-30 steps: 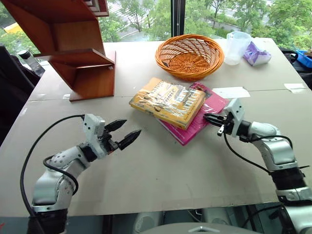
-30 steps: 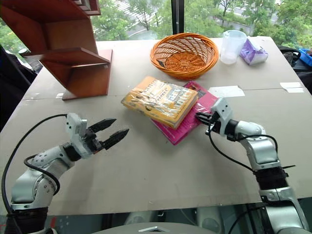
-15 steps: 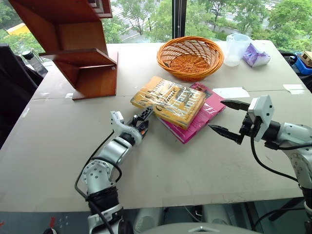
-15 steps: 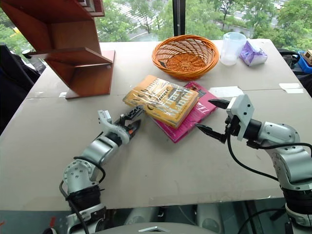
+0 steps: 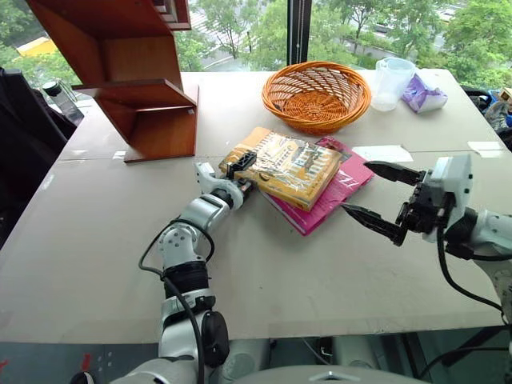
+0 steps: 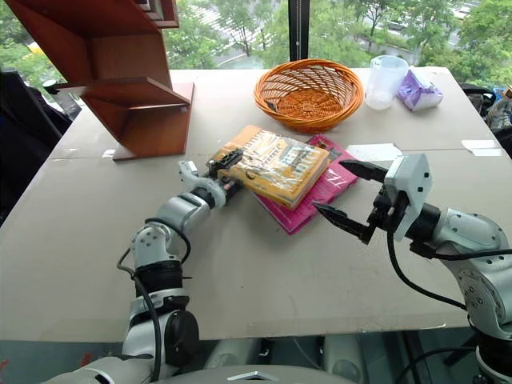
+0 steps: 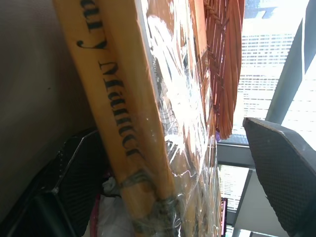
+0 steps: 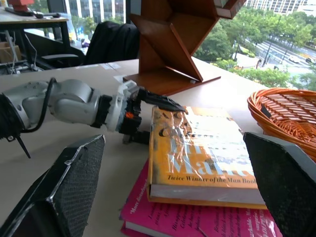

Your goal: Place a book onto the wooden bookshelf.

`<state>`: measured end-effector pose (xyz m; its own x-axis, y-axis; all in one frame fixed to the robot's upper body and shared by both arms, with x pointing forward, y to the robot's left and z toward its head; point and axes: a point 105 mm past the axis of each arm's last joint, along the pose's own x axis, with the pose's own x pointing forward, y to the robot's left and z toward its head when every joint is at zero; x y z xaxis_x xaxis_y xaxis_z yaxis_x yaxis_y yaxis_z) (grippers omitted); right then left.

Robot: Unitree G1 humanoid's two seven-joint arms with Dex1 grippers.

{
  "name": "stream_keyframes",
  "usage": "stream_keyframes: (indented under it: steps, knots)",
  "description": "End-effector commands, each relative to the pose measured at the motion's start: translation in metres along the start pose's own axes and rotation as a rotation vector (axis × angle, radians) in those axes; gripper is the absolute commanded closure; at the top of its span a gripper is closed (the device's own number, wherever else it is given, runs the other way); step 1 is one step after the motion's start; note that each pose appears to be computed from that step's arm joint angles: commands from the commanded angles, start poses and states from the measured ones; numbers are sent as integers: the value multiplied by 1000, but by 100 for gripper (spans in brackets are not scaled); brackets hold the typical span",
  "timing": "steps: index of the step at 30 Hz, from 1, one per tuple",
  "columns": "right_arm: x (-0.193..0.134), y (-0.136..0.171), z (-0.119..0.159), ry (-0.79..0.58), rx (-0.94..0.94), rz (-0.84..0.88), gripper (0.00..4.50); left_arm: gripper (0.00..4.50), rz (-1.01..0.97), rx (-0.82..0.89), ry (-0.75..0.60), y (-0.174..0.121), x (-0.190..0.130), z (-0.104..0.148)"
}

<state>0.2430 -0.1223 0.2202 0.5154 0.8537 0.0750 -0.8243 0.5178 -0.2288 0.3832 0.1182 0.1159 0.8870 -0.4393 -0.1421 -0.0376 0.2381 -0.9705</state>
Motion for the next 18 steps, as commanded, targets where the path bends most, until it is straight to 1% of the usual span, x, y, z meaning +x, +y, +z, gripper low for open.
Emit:
stream_keyframes:
  steps: [1, 2, 3, 5, 6, 7, 8, 9, 11, 12, 13, 14, 17, 18]
  knots:
    - [-4, 3, 9, -2, -40, -1, 0, 167, -18, -2, 168, 0, 3, -31]
    - [-4, 3, 8, 9, -44, 2, 0, 213, -23, -5, 189, 0, 1, -33]
    - [-4, 4, 7, 14, -47, 3, 0, 236, -21, -9, 191, 1, 0, -33]
    - [-4, 5, 8, 10, -45, 10, 0, 319, -14, -18, 156, 3, -5, -23]
    - [-3, 6, 9, 7, -44, 12, 0, 348, -15, -19, 133, 3, -7, -18]
    - [-3, 6, 10, 5, -41, 12, 0, 399, -23, -8, 110, 1, -10, -12]
    - [-3, 6, 10, 6, -40, 12, 0, 421, -56, 7, 77, -7, -14, -4]
    - [-3, 5, 10, 7, -38, 12, 0, 437, -115, 27, 35, -21, -20, 6]
    - [-5, 3, 10, 11, -37, 9, 0, 438, -269, 98, -27, -60, -38, 19]
    - [-6, 2, 10, 12, -36, 8, 0, 438, -323, 145, -46, -75, -46, 22]
    - [-6, 0, 11, 11, -36, 5, 0, 438, -372, 255, -67, -91, -56, 24]
    - [-7, -2, 12, 10, -37, 3, 0, 438, -400, 381, -105, -106, -64, 26]
    - [-9, -14, 19, -8, -60, -8, 0, 438, -470, 860, -272, -161, -89, 30]
    - [-11, -19, 22, -24, -65, -14, 0, 438, -466, 1046, -323, -176, -95, 29]
